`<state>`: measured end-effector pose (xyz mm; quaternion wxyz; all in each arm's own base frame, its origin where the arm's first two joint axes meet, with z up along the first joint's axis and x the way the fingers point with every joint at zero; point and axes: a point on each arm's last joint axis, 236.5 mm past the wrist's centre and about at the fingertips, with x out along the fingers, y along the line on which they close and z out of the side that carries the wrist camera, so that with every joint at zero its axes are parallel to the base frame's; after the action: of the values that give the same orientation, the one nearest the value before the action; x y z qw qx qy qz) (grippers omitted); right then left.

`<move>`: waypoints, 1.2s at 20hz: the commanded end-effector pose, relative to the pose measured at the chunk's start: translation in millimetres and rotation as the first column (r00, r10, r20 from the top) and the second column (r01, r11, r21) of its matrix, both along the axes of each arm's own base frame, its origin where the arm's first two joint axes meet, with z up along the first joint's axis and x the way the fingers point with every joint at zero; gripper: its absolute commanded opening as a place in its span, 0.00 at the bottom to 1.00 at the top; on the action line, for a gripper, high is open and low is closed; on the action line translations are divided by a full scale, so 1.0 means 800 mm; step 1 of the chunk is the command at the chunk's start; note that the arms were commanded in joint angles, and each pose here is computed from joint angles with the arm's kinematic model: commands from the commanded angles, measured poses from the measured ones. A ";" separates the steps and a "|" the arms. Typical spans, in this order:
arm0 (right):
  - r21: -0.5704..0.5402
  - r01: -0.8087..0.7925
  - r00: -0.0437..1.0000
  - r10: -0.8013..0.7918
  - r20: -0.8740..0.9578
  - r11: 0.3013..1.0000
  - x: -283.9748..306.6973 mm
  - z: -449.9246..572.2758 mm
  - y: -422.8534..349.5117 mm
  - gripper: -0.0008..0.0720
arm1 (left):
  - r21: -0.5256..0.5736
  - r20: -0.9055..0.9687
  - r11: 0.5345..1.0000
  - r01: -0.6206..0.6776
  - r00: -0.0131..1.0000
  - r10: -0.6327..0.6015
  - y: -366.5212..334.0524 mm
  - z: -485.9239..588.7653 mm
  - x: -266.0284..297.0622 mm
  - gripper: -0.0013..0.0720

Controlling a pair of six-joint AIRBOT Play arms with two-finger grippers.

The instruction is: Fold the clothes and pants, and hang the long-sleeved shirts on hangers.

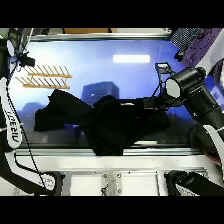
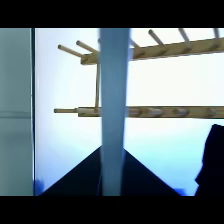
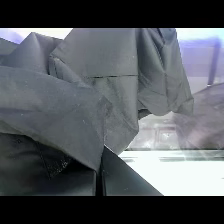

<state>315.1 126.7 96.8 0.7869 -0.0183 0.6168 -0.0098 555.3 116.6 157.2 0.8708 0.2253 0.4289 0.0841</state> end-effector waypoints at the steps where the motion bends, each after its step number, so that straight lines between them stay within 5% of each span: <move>1: 0.000 0.000 1.000 0.000 -0.001 1.000 0.000 0.000 0.000 0.04 | -0.022 0.023 0.996 0.090 0.996 -0.090 -0.086 0.055 -0.033 0.04; 3: 0.000 0.000 1.000 0.000 -0.001 1.000 0.000 0.000 0.000 0.04 | -0.057 -0.002 0.981 0.186 0.982 -0.186 -0.139 0.070 -0.058 0.04; 5: 0.000 0.000 1.000 0.000 -0.001 1.000 0.000 0.000 0.000 0.04 | -0.176 -0.051 0.913 0.367 0.923 -0.381 -0.211 0.071 -0.095 0.04; 9: 0.000 0.000 1.000 0.000 -0.001 1.000 0.000 0.000 0.000 0.04 | -0.466 -0.071 0.584 0.665 0.630 -0.774 -0.334 0.081 -0.205 0.04; 13: 0.000 0.000 1.000 0.000 -0.001 1.000 0.000 0.000 0.000 0.04 | -0.448 -0.168 0.579 0.682 0.572 -0.803 -0.319 0.069 -0.230 0.04; 17: 0.000 0.000 1.000 0.000 -0.001 1.000 0.000 0.000 0.000 0.04 | -0.405 -0.174 0.435 0.804 0.399 -0.900 -0.305 0.062 -0.246 0.04; 24: 0.000 0.000 1.000 0.000 -0.001 1.000 0.000 -0.001 0.000 0.04 | -0.492 -0.235 0.386 0.781 0.307 -0.922 -0.237 -0.014 -0.295 0.04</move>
<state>315.1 126.7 96.8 0.7869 -0.0183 0.6168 -0.0098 338.9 -89.3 168.1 0.6923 0.2939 0.4479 -0.4836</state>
